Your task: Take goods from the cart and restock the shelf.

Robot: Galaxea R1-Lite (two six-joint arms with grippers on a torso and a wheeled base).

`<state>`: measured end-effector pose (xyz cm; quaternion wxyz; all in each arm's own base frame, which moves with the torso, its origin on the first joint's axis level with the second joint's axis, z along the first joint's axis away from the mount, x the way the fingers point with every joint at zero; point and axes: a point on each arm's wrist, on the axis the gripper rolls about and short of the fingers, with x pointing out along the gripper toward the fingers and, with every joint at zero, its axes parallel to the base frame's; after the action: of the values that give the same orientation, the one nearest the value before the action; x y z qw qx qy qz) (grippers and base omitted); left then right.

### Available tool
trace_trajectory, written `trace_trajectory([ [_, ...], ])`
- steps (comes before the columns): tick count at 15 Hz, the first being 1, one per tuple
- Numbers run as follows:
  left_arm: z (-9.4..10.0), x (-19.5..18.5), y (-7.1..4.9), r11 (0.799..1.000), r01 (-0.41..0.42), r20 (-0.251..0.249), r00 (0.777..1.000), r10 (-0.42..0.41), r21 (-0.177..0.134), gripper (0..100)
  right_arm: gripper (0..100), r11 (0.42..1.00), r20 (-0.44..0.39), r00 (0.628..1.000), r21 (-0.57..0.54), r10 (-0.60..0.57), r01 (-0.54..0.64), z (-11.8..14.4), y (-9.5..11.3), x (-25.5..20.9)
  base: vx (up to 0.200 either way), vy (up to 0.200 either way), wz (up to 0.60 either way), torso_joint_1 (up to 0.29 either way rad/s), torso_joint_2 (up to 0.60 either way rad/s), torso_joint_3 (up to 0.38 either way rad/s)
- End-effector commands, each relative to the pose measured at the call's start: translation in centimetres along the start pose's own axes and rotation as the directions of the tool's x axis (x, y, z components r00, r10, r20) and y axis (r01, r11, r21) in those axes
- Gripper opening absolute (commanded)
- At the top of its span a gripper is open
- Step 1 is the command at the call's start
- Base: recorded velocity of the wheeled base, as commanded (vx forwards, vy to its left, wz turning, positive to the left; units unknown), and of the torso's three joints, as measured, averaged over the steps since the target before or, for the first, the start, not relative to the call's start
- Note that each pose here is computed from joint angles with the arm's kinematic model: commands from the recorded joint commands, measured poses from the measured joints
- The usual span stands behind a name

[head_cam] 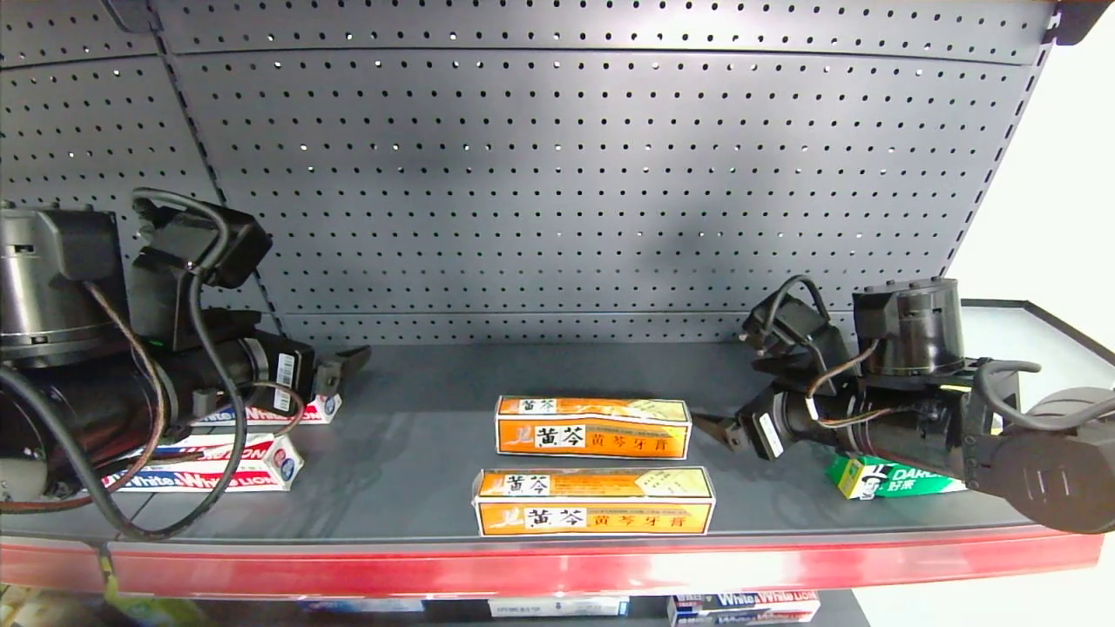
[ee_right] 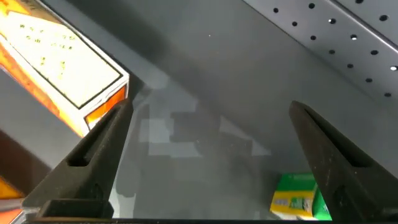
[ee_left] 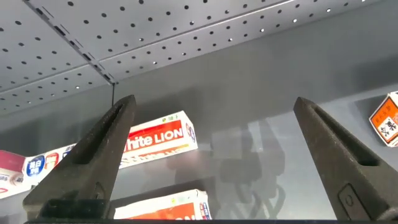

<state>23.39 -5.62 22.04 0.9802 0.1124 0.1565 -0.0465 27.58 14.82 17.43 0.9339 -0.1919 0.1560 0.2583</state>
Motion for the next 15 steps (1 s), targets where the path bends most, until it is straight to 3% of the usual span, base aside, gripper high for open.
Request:
trace_trajectory([
  [1,0.0,0.0,0.0,1.000,0.000,-0.001,1.000,0.000,0.000,100,100,1.000,-0.001,1.000,-0.002,0.004,-0.004,0.1,0.1,0.7,0.000,0.000,0.00,0.000,0.00,0.000],
  [9,-0.7,-0.3,0.1,1.000,-0.005,-0.016,1.000,0.005,0.000,100,100,1.000,0.013,1.000,-0.001,-0.004,0.004,0.4,-0.1,0.2,0.000,0.000,0.00,0.000,0.00,0.000],
  [12,-0.5,-1.1,0.5,1.000,-0.018,0.004,1.000,0.019,-0.007,100,100,1.000,0.076,0.997,0.003,-0.023,0.023,1.7,-0.5,-2.0,0.000,0.000,0.00,0.000,0.00,0.000],
  [15,-1.7,-3.9,1.6,0.998,-0.056,0.024,0.998,0.056,-0.022,100,100,0.998,0.153,0.987,0.012,-0.055,0.054,2.9,-1.3,-5.0,0.000,0.000,0.00,0.000,0.00,0.000],
])
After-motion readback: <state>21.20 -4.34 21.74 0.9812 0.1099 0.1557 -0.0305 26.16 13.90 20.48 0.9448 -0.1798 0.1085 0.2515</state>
